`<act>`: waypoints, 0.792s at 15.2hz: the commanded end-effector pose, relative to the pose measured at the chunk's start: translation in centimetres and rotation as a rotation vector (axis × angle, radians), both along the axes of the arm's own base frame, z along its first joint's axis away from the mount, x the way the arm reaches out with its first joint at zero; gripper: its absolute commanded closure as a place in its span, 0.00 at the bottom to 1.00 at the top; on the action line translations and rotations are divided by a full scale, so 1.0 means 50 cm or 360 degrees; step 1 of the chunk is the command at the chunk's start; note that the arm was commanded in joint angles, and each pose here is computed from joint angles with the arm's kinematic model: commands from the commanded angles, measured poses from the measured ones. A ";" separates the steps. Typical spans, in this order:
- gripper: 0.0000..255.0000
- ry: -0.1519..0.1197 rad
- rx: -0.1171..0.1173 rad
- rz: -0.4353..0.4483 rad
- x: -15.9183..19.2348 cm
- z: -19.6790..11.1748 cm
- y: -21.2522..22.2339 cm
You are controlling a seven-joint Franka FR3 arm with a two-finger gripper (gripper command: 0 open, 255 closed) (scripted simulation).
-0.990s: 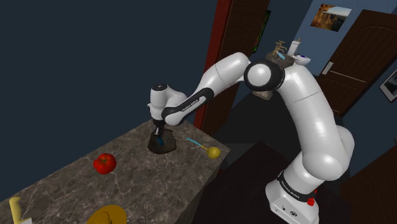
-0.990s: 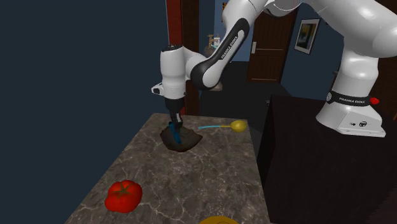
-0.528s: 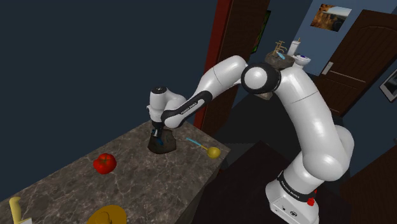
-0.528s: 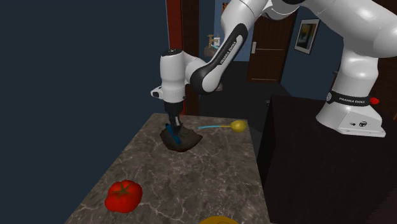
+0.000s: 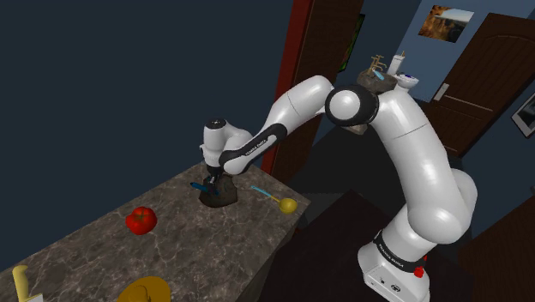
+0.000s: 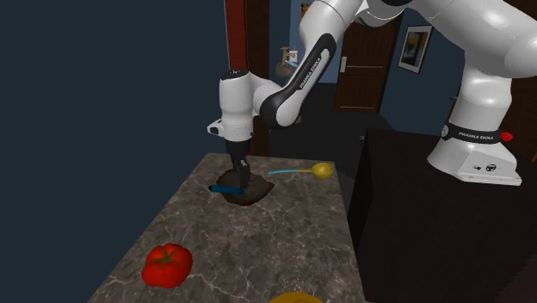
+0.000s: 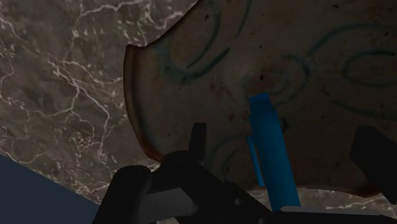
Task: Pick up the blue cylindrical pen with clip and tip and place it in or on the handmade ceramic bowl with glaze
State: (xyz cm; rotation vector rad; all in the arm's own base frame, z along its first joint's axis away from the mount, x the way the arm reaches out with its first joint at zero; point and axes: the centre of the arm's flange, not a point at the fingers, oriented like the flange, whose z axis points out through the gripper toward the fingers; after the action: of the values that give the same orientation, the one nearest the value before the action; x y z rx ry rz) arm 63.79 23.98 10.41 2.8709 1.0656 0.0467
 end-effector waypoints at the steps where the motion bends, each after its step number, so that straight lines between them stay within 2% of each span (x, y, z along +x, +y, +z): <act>1: 0.00 0.0001 0.0000 0.0000 0.006 -0.001 0.003; 5: 0.00 0.0001 0.0000 0.0000 0.001 0.098 0.009; 12: 0.00 0.0001 0.0000 0.0000 0.001 0.098 0.009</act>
State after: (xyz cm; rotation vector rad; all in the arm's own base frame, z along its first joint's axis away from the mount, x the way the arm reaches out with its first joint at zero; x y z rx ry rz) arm 63.83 24.45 15.32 2.8712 1.0653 0.0463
